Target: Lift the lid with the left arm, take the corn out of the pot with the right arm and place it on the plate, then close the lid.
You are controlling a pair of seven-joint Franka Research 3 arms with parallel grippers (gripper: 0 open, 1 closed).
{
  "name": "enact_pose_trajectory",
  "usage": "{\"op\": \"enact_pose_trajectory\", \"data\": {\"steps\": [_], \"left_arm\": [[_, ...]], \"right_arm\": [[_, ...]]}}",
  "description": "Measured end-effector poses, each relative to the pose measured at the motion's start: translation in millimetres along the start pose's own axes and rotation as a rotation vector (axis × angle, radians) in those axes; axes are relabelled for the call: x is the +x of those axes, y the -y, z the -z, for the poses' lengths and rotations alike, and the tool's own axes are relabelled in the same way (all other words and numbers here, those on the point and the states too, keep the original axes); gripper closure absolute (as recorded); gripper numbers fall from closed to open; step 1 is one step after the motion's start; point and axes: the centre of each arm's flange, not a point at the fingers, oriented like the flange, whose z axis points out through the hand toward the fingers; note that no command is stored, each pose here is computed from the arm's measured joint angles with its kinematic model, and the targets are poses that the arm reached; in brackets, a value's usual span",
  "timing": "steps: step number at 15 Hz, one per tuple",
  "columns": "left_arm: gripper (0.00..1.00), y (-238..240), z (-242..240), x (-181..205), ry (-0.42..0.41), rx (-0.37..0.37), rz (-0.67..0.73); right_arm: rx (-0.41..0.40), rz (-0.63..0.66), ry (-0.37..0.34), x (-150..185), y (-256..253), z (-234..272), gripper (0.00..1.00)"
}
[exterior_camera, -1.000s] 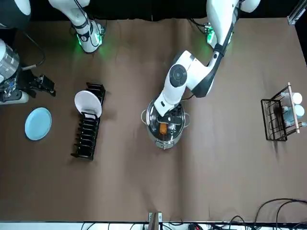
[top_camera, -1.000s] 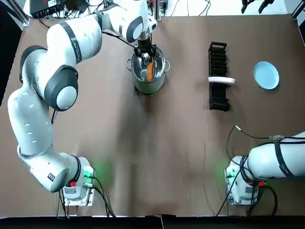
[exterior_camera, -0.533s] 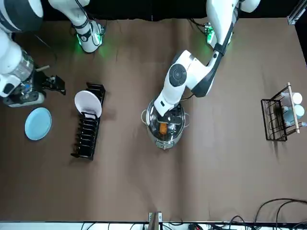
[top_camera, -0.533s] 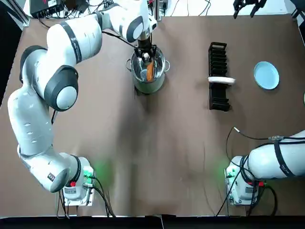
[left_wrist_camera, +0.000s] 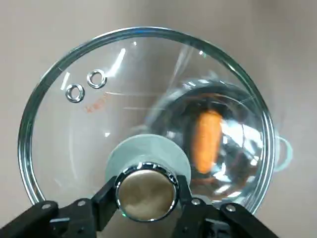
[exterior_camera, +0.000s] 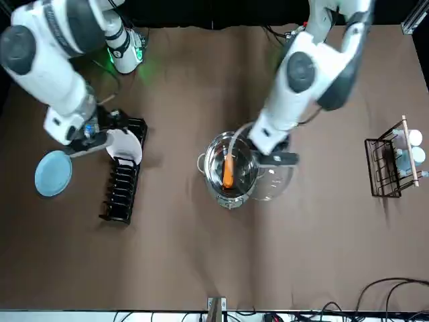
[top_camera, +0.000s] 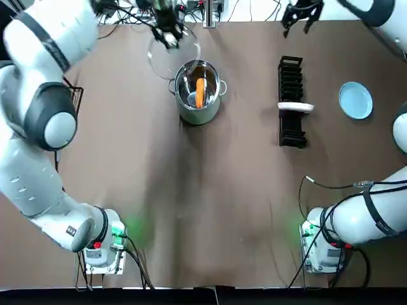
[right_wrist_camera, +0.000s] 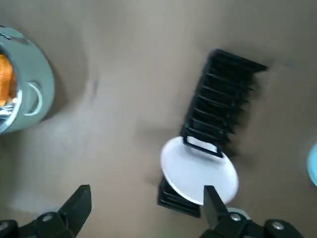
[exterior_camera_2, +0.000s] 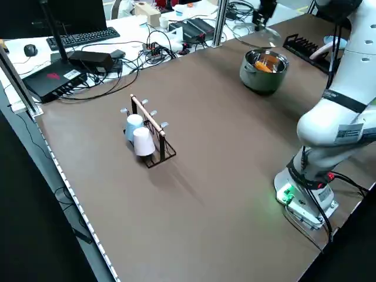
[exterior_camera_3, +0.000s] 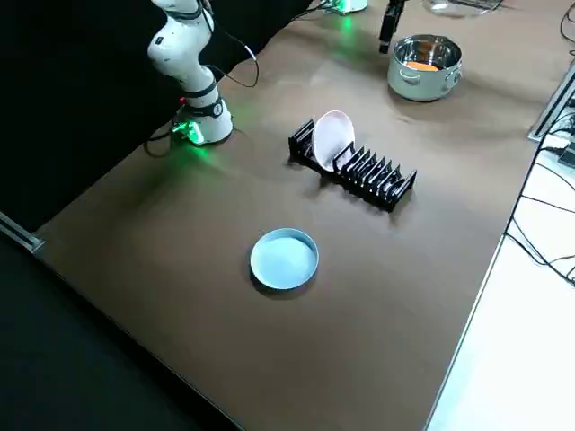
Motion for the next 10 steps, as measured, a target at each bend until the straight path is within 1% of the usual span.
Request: {"op": "enact_pose_trajectory", "data": {"steps": [1, 2, 5, 7, 10], "left_arm": [[0.49, 45.5, 22.6, 14.9, -0.013, 0.037, -0.026], [0.49, 62.4, 26.1, 19.6, -0.006, 0.054, -0.039], [0.49, 98.1, 25.8, 31.9, 0.02, 0.072, -0.078], [0.49, 124.1, 24.7, 38.8, 0.051, 0.083, -0.1], [0.49, 160.7, 27.2, 49.7, 0.066, 0.082, -0.125]], "right_arm": [[0.003, 0.021, -0.007, 6.8, 42.7, -13.3, 0.0], [0.005, 0.025, -0.002, 9.1, 72.6, -22.6, 0.0], [0.002, 0.007, 0.003, 18.3, 178.4, -54.0, 0.0], [0.007, -0.028, -0.007, 32.8, 234.9, -82.8, 0.0], [0.048, -0.105, -0.071, 58.2, 299.3, -135.8, 0.0]]}}
